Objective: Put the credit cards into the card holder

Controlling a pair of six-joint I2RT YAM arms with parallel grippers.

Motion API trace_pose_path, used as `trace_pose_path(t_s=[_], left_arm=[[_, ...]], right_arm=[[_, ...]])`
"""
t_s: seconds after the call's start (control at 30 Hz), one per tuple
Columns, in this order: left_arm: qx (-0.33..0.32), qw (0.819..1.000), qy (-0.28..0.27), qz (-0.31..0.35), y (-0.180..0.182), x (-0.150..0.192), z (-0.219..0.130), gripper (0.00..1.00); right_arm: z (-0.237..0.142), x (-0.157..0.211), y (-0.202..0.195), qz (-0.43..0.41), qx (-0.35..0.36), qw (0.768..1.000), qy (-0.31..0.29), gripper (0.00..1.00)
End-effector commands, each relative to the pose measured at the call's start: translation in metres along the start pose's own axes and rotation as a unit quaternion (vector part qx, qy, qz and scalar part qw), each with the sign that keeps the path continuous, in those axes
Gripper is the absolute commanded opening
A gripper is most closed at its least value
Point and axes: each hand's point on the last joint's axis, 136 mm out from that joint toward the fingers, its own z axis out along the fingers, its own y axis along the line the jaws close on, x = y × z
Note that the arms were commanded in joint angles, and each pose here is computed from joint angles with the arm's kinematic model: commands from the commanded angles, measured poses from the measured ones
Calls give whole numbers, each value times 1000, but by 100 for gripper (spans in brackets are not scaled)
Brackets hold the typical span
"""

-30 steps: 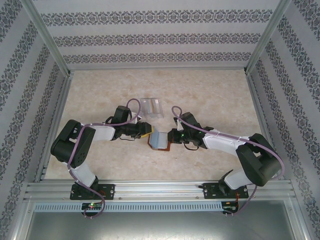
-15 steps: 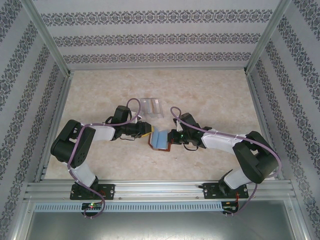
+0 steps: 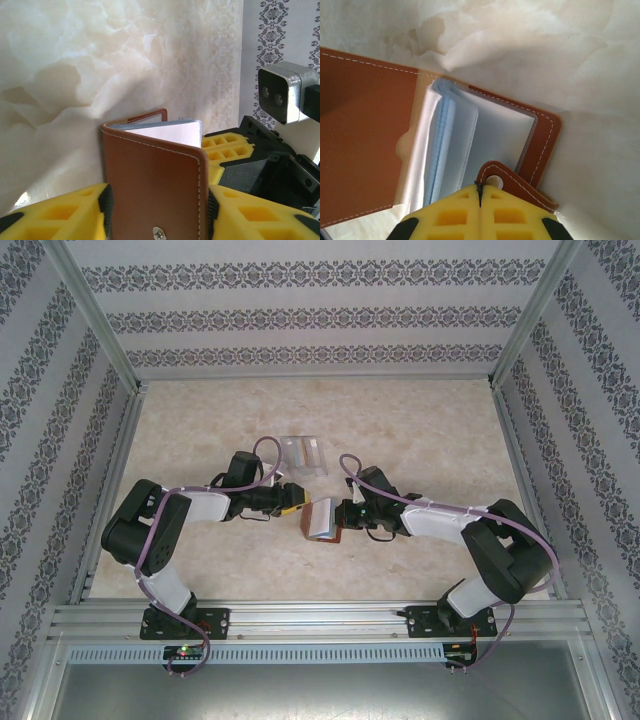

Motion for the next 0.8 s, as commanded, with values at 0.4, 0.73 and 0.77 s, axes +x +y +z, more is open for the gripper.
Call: trace_pose_path(t_s=[0.4, 0.73, 0.77], left_arm=[[3, 1000, 5, 8, 4, 3, 1, 41], [3, 1000, -2, -8, 10, 1, 5, 17], [3, 1000, -3, -8, 10, 0, 5, 16]], right_arm=[[0, -9, 20, -9, -20, 1000, 2, 29], [1, -8, 25, -18, -25, 999, 10, 44], [1, -7, 26, -20, -24, 999, 13, 46]])
